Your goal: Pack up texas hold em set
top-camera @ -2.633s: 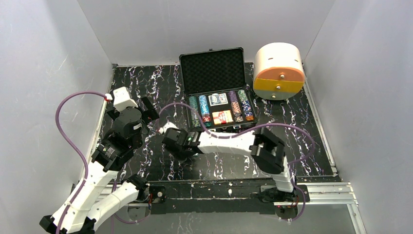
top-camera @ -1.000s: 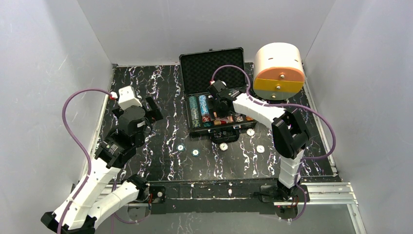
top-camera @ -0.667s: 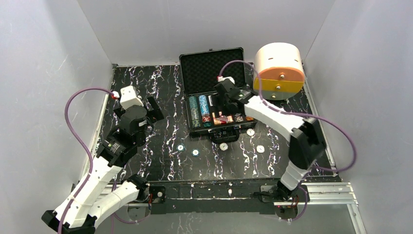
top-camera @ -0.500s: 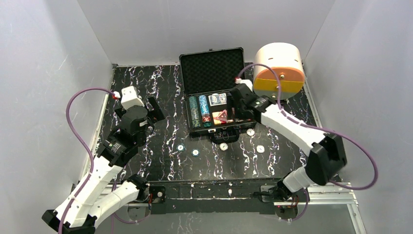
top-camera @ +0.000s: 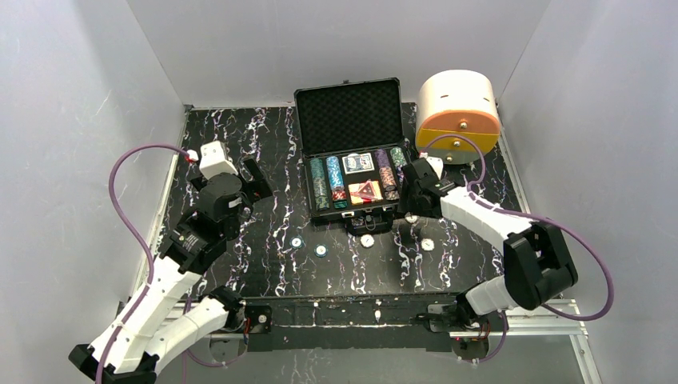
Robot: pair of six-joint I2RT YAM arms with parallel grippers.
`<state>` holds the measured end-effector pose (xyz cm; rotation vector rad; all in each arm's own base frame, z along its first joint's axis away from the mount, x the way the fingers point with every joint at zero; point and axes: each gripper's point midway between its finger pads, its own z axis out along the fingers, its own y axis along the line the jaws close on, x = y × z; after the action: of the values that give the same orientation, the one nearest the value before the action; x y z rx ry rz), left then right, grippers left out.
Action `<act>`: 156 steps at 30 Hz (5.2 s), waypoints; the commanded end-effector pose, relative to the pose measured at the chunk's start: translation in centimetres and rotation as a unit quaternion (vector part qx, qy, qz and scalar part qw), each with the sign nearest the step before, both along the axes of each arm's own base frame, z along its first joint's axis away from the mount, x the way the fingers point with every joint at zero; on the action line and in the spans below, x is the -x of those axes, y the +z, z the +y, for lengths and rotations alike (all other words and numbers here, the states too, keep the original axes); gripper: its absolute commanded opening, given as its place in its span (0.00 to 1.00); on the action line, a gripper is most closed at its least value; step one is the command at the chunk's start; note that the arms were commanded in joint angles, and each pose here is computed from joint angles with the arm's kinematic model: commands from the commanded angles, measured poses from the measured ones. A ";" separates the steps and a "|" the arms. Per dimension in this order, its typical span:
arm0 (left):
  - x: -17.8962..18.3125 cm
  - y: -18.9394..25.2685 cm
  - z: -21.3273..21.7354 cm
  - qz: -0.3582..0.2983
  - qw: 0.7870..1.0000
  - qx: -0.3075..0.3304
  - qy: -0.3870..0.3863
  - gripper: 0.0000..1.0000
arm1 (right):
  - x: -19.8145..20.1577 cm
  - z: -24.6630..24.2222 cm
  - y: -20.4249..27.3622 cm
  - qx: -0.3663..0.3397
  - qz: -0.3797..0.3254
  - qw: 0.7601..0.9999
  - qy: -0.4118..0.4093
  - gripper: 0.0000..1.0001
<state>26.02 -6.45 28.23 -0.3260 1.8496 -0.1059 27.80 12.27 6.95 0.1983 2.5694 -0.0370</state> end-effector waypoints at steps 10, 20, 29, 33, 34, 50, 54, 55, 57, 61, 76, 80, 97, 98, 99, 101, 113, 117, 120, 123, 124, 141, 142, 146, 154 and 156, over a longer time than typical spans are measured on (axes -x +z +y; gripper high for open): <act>0.4 0.8 0.8 -0.013 1.000 0.010 0.015 0.93 | -3.0 1.0 -2.9 -0.022 -0.016 0.999 -0.044 0.68; 0.1 -0.1 0.4 -0.001 1.000 0.007 0.014 0.93 | -2.9 0.9 -4.7 -0.009 -0.002 1.000 -0.026 0.67; -0.3 -0.5 0.2 0.002 1.000 0.003 0.012 0.93 | -3.7 0.4 -5.3 -0.015 -0.022 1.000 -0.014 0.63; -0.2 -0.5 0.2 0.001 1.000 0.002 0.012 0.93 | -3.9 0.5 -6.1 -0.023 -0.017 1.000 -0.004 0.63; -0.2 -0.5 0.2 0.001 1.000 0.001 0.012 0.93 | -3.9 0.5 -6.3 -0.023 -0.015 1.000 0.000 0.63; -0.9 -1.8 -1.3 0.019 1.000 0.001 -0.016 0.94 | 0.0 -1.4 -4.9 -0.012 0.025 0.999 -0.024 0.44; -1.3 -3.9 -3.4 0.050 0.997 0.008 -0.060 0.94 | 1.7 -1.0 -3.9 -0.039 0.036 0.998 -0.016 0.44; -1.3 -4.5 -4.0 0.059 0.996 0.013 -0.070 0.94 | 2.1 -0.8 -3.7 -0.049 0.038 0.998 -0.012 0.44; -1.4 -5.6 -4.9 0.072 0.994 0.024 -0.085 0.93 | 2.6 0.0 -3.1 -0.065 0.039 0.997 0.001 0.45; -1.6 -7.2 -5.9 0.088 0.991 0.040 -0.093 0.92 | 3.4 0.2 -2.7 -0.065 0.043 0.997 0.004 0.45; -1.7 -7.7 -5.8 0.091 0.991 0.037 -0.091 0.92 | -1.0 0.1 -3.5 -0.005 0.020 1.000 -0.010 0.78; -1.5 -7.8 -5.5 0.091 0.992 0.034 -0.086 0.92 | -2.1 0.3 -3.9 -0.006 0.013 1.000 -0.009 0.76; -1.5 -8.2 -5.4 0.098 0.991 0.027 -0.083 0.92 | -1.3 -0.2 -5.8 -0.013 0.015 1.000 0.011 0.43; -1.5 -8.2 -5.4 0.097 0.991 0.028 -0.082 0.92 | -1.1 -0.2 -5.5 -0.013 0.017 1.000 0.008 0.43; -1.5 -8.2 -5.4 0.097 0.991 0.028 -0.082 0.92 | -0.9 -0.2 -5.1 -0.014 0.020 1.000 0.006 0.43; -1.6 -8.2 -5.4 0.097 0.991 0.028 -0.082 0.92 | -0.5 -0.3 -4.4 -0.018 0.024 1.000 0.001 0.42; -1.8 -8.5 -5.5 0.098 0.991 0.029 -0.081 0.92 | 2.5 0.5 -2.2 -0.061 0.041 0.997 0.008 0.46; -1.9 -8.4 -5.7 0.097 0.991 0.030 -0.084 0.92 | 1.1 0.0 -2.5 -0.027 0.035 0.999 0.006 0.69; -1.9 -8.2 -5.7 0.095 0.991 0.029 -0.086 0.92 | -0.6 0.4 -2.8 -0.017 0.026 0.999 0.012 0.74; -1.9 -8.0 -5.7 0.093 0.992 0.029 -0.085 0.92 | -1.9 1.2 -3.1 -0.024 0.012 0.999 0.021 0.73; -1.9 -7.9 -5.7 0.092 0.992 0.029 -0.085 0.92 | -2.1 1.4 -3.4 -0.027 0.011 0.999 0.024 0.71; -1.9 -8.3 -5.5 0.097 0.992 0.023 -0.082 0.92 | 1.3 0.1 -5.1 -0.006 0.083 0.996 0.009 0.36; -1.9 -8.3 -5.5 0.097 0.992 0.022 -0.081 0.92 | 1.6 0.1 -4.7 -0.010 0.086 0.996 0.011 0.36; -1.8 -8.4 -5.4 0.097 0.992 0.023 -0.080 0.92 | 2.9 0.2 -3.6 -0.022 0.103 0.994 0.022 0.35; -1.9 -8.7 -5.4 0.099 0.992 0.023 -0.078 0.92 | 4.1 1.2 -2.7 -0.049 0.108 0.992 0.039 0.41; -2.0 -8.6 -5.5 0.098 0.992 0.024 -0.079 0.92 | 3.3 0.9 -2.4 -0.040 0.090 0.994 0.035 0.52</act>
<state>27.77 -12.46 20.10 -0.2114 2.0737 -0.2651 24.47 13.29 3.76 0.1397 2.7794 0.0861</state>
